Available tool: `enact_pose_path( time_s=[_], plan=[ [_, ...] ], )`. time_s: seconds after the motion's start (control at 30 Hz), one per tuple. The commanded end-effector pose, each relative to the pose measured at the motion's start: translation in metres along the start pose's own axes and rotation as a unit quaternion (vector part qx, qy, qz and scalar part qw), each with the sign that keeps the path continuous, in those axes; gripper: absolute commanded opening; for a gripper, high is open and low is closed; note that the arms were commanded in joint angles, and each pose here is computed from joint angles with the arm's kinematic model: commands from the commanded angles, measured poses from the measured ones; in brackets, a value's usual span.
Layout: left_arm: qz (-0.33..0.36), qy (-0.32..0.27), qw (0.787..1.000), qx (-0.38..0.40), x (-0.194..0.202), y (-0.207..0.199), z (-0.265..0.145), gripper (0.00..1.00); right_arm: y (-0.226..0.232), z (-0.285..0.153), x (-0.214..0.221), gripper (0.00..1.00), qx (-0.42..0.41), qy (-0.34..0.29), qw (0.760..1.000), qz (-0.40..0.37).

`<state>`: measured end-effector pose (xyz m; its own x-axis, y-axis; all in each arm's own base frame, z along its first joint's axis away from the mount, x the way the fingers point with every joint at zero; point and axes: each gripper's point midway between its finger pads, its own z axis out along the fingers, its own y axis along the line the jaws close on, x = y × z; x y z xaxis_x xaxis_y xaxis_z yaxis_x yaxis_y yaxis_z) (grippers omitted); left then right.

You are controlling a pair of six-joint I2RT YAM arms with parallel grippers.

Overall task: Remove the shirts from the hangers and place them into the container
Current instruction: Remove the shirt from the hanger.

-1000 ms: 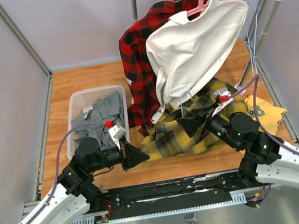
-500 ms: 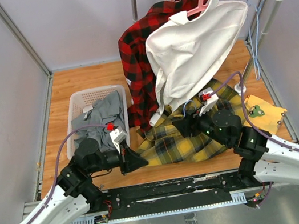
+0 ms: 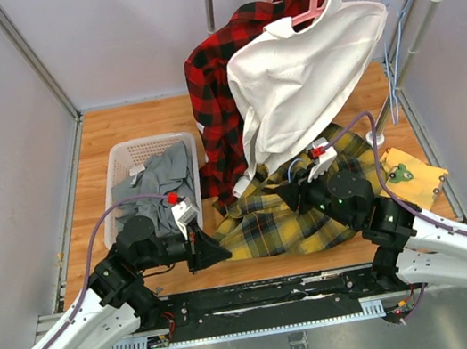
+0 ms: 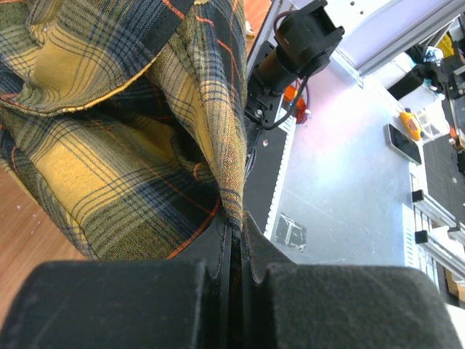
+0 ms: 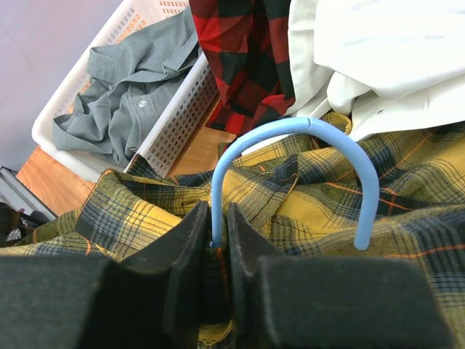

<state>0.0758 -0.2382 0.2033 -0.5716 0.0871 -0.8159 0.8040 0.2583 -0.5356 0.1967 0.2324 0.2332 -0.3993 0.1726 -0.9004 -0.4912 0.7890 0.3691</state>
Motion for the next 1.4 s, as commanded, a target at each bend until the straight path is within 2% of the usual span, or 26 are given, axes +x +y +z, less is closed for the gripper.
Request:
enact_pose_path(
  time_s=[0.0, 0.07, 0.27, 0.43, 0.6, 0.7, 0.73, 0.77, 0.8, 0.83, 0.93, 0.97, 1.2, 1.37],
  plan=[
    [0.029, -0.018, 0.999, 0.039, -0.013, -0.020, -0.004, 0.00, -0.006, -0.001, -0.012, 0.10, 0.015, -0.020, 1.000, 0.002],
    [0.030, -0.024, 0.999, 0.034, -0.015, -0.019, -0.005, 0.01, -0.005, -0.002, -0.013, 0.01, 0.015, -0.022, 1.000, 0.002],
    [0.030, -0.029, 0.999, 0.028, -0.017, -0.018, -0.006, 0.01, -0.004, -0.007, -0.017, 0.01, 0.008, -0.027, 1.000, -0.002],
    [0.031, -0.040, 0.999, 0.014, -0.021, -0.014, -0.007, 0.06, -0.002, -0.011, -0.022, 0.01, 0.000, -0.033, 0.999, -0.004],
    [0.032, -0.044, 0.998, 0.009, -0.022, -0.012, -0.007, 0.07, 0.001, -0.012, -0.023, 0.01, -0.009, -0.032, 0.999, -0.012],
    [0.037, -0.050, 0.998, 0.003, -0.025, -0.010, -0.007, 0.07, 0.003, -0.012, -0.023, 0.01, -0.018, -0.033, 0.999, -0.029],
    [0.039, -0.055, 0.998, 0.001, -0.028, -0.010, -0.007, 0.04, 0.004, -0.012, -0.024, 0.01, -0.023, -0.035, 0.998, -0.038],
    [0.044, -0.060, 0.997, 0.006, -0.030, -0.012, -0.007, 0.01, 0.003, -0.012, -0.024, 0.04, -0.023, -0.038, 0.998, -0.046],
    [0.048, -0.064, 0.997, 0.012, -0.032, -0.015, -0.007, 0.01, 0.001, -0.012, -0.025, 0.16, -0.019, -0.041, 0.998, -0.049],
    [0.051, -0.067, 0.996, 0.014, -0.034, -0.016, -0.007, 0.01, -0.001, -0.013, -0.026, 0.34, -0.012, -0.044, 0.998, -0.052],
    [0.059, -0.061, 0.996, 0.017, -0.037, -0.019, -0.007, 0.01, -0.006, -0.015, -0.030, 0.61, -0.003, -0.052, 0.997, -0.059],
    [0.058, -0.054, 0.997, 0.017, -0.036, -0.018, -0.007, 0.01, -0.007, -0.016, -0.031, 0.66, 0.000, -0.055, 0.997, -0.059],
    [0.047, -0.022, 0.998, 0.027, -0.029, -0.021, -0.005, 0.00, -0.020, -0.026, -0.045, 0.80, 0.032, -0.095, 0.995, -0.009],
    [0.043, -0.006, 0.999, 0.006, -0.028, -0.016, -0.006, 0.01, -0.010, -0.037, -0.056, 0.85, -0.013, -0.145, 0.989, 0.034]
  ],
)
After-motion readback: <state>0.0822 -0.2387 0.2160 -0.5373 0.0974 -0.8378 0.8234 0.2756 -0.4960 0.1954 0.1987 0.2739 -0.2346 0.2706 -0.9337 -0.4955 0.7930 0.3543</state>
